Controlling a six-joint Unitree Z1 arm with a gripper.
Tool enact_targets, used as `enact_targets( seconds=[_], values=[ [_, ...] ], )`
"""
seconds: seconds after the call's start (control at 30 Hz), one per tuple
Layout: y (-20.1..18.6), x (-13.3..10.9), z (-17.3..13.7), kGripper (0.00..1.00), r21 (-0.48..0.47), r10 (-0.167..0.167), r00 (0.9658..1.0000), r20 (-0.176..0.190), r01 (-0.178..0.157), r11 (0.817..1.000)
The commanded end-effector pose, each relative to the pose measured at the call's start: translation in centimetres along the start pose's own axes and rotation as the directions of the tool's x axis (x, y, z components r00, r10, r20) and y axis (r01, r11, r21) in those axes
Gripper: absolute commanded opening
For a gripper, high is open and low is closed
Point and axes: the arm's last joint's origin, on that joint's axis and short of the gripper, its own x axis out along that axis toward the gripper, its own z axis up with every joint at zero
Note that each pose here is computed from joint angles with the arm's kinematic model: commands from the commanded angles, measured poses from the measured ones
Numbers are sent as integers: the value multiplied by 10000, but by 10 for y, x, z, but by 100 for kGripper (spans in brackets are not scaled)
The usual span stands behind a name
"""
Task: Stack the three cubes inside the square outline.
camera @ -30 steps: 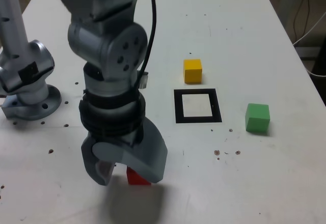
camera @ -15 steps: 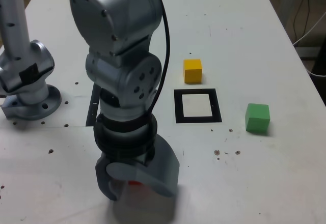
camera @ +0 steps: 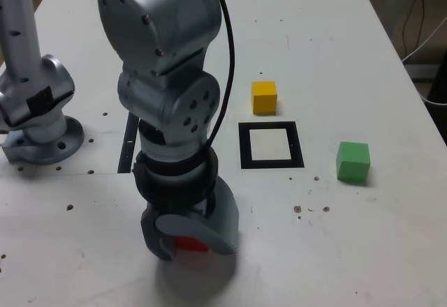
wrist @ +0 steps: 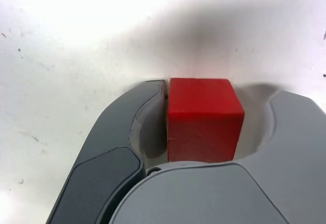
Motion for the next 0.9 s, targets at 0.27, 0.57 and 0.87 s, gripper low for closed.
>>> enact_targets(
  seconds=[0.27, 0.57, 0.87],
  values=[
    [4, -4, -4, 12, -230, -122, 9994, 312, 129, 9997],
    [10, -16, -5, 0, -263, 400, 9945, 966, -376, 9989],
    [30, -36, 1, 0, -286, 1357, 9791, 1518, -1329, 9907]
  ],
)
